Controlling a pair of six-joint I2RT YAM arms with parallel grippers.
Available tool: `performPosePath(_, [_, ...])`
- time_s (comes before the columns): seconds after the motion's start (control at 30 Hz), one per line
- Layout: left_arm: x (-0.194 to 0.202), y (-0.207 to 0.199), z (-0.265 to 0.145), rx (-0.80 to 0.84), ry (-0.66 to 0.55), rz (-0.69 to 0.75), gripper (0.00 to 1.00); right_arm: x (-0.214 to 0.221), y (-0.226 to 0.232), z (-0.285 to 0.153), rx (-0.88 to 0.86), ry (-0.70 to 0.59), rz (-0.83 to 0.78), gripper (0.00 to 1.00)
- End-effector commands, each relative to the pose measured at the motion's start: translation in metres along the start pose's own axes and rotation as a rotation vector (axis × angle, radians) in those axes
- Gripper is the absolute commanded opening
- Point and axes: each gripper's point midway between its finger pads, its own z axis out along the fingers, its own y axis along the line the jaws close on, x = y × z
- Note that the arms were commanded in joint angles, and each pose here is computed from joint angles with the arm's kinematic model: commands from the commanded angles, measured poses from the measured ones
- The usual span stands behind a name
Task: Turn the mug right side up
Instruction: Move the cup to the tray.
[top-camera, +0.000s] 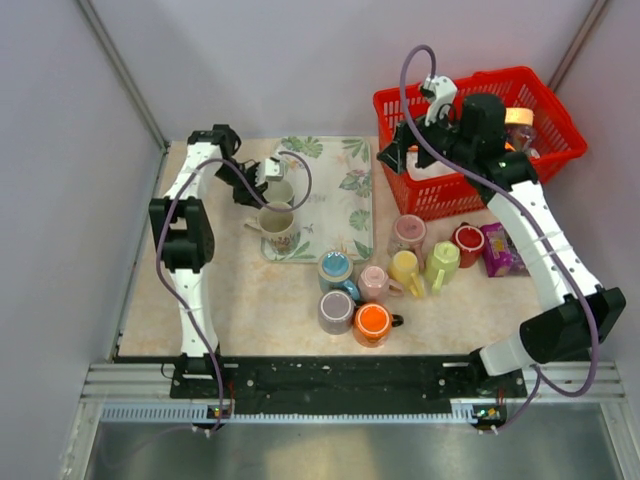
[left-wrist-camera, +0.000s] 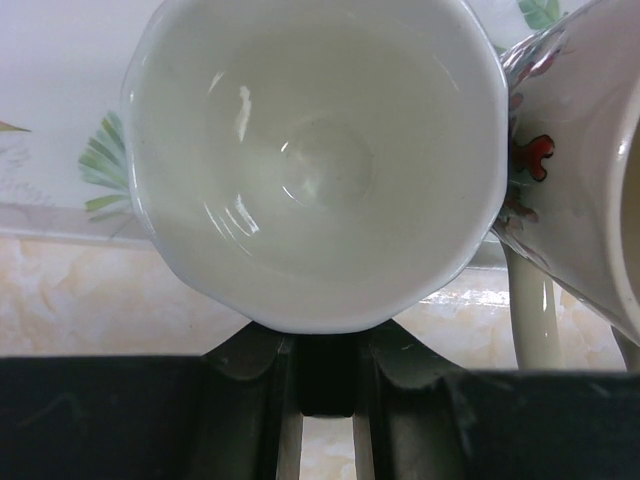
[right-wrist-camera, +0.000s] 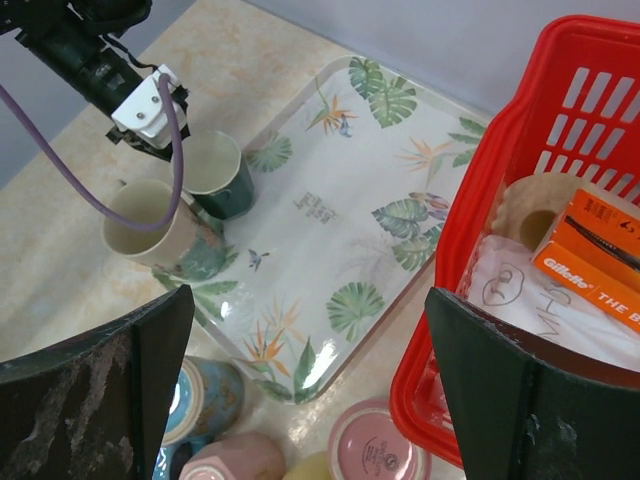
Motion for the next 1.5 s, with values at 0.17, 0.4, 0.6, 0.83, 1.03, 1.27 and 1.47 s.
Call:
performPosePath(0.17, [0.002,0.006,0.005,-0.007,-0.027,0.055,0.14,-0.051,0.026,-0.002,-0.129,-0.086,0.061,0.99])
performPosePath(0.4, [0.001,0.025,-0.024,-0.142,0.011,0.037,0.57,-0.108,0.02,-0.005,-0.096,-0.219,0.086,0.99])
performPosePath(0.6, [-0.016,0.044,-0.085,-0.332,-0.007,0.039,0.99,-0.103,0.02,-0.017,-0.143,-0.236,0.132,0.99])
performPosePath(0.83, [-0.055,0.047,-0.168,-0.65,-0.14,-0.265,0.99,-0.09,0.013,-0.027,-0.136,-0.243,0.129,0.99])
performPosePath(1.03, [-0.087,0.032,-0.252,-0.952,-0.341,-0.745,0.99,-0.065,-0.001,-0.014,-0.087,-0.197,0.145,0.99])
performPosePath(1.27, [-0.18,-0.013,-0.323,-0.879,-0.799,-0.975,0.99,0.016,0.032,0.007,-0.191,-0.025,-0.032,0.99])
performPosePath(1.47, [-0.24,-0.03,-0.419,-0.814,-1.32,-0.978,0.99,0.144,0.117,-0.003,-0.463,0.259,-0.473,0.99])
